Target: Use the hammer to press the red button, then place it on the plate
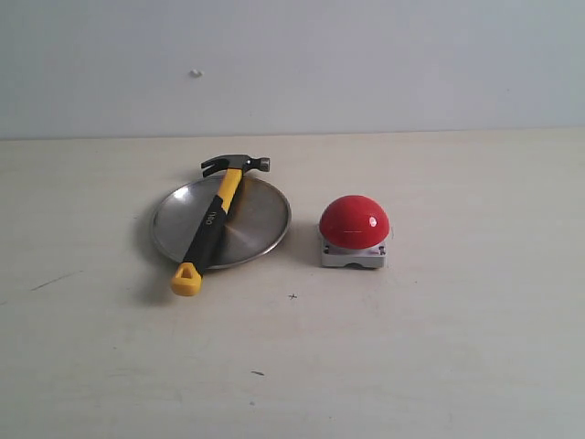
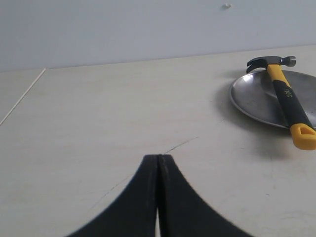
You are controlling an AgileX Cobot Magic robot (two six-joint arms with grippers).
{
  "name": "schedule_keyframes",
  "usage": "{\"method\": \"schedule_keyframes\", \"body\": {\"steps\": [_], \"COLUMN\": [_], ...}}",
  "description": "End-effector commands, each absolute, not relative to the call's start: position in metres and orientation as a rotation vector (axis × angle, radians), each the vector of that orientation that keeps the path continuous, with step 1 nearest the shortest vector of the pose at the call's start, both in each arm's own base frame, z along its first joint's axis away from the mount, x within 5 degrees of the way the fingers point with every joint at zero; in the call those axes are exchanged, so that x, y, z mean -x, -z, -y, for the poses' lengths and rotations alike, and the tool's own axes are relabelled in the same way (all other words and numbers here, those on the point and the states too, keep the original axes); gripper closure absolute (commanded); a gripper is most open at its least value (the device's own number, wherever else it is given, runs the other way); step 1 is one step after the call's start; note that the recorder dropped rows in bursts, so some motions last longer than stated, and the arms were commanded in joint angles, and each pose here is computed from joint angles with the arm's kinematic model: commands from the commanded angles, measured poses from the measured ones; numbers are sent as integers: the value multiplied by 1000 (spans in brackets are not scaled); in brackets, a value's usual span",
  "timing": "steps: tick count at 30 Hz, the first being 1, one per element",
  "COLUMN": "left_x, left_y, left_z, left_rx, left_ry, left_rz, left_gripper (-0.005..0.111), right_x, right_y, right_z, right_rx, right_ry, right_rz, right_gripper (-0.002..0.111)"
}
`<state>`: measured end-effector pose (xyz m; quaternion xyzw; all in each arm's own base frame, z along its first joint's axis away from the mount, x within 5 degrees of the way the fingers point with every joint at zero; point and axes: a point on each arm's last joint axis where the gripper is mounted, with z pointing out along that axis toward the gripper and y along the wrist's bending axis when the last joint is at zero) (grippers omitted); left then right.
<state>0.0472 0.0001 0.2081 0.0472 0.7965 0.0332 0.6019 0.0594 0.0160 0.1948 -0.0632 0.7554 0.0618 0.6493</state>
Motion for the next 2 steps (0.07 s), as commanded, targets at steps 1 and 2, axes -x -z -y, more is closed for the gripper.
{"method": "schedule_keyframes", "body": {"steps": [1, 2], "left_x": [-47, -47], "left_y": [-207, -207], "left_z": [0, 0], "left_rx": [-111, -111], "left_ry": [-82, -82], "left_rz": [-1841, -1841], "left_gripper": [107, 107], "right_x": [-59, -59], "right_y": [-194, -194], "right_z": [-16, -16], "right_rx": [142, 142], "right_ry": [-143, -143], "right_rz": [-1711, -1711], "right_gripper": [108, 108]}}
